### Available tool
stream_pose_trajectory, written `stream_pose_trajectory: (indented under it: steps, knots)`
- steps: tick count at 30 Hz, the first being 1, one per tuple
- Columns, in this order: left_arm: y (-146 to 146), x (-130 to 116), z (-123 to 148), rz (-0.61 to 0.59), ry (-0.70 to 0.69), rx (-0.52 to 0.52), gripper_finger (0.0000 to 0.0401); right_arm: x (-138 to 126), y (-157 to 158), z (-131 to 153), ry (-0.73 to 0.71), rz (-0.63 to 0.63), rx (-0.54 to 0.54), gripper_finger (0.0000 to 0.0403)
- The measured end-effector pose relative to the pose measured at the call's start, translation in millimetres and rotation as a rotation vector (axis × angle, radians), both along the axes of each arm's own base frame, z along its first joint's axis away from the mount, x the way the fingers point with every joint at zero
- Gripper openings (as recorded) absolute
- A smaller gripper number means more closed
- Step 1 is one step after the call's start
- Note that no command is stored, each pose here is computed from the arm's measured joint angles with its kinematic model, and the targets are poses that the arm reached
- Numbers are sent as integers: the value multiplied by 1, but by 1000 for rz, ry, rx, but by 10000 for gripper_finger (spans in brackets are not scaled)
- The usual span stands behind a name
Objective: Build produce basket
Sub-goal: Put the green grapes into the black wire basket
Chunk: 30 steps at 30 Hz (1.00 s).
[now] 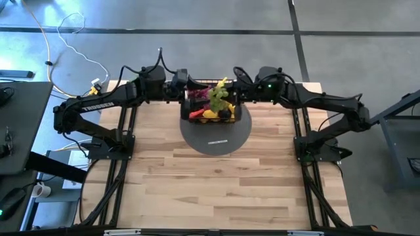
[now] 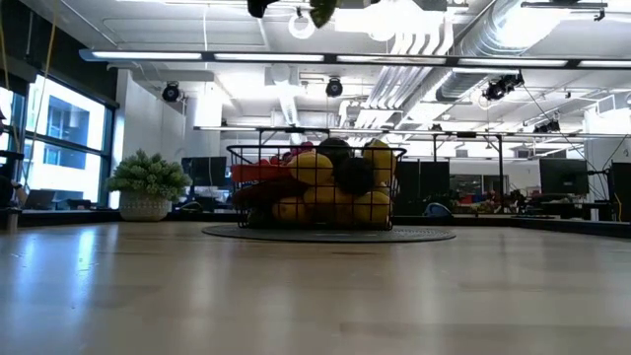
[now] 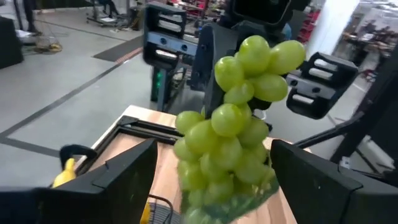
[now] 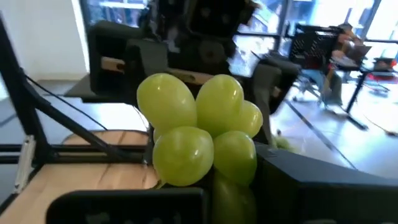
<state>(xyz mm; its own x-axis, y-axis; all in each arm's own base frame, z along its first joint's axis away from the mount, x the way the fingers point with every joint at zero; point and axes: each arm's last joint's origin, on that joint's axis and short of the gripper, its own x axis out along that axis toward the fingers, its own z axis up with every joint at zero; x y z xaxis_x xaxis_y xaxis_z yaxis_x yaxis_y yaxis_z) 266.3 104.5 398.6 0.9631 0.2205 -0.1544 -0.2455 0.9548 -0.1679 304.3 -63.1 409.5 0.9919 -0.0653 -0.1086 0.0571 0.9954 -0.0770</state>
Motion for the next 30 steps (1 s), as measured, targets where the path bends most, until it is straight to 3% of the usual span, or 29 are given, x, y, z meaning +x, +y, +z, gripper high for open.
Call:
stream_pose_trajectory:
  steps: [5,18,22,30]
  knots:
    - [-1,2,-3,-41,12,-14,303,13,2,-5,-32,52,-3,12]
    - [0,13,-11,-50,43,-6,293,18,1,-1,-103,49,59,12]
    - [2,17,-15,-51,55,3,264,23,2,-6,-86,51,79,12]
    - [3,18,-17,-61,71,73,160,25,3,-8,-86,30,78,12]
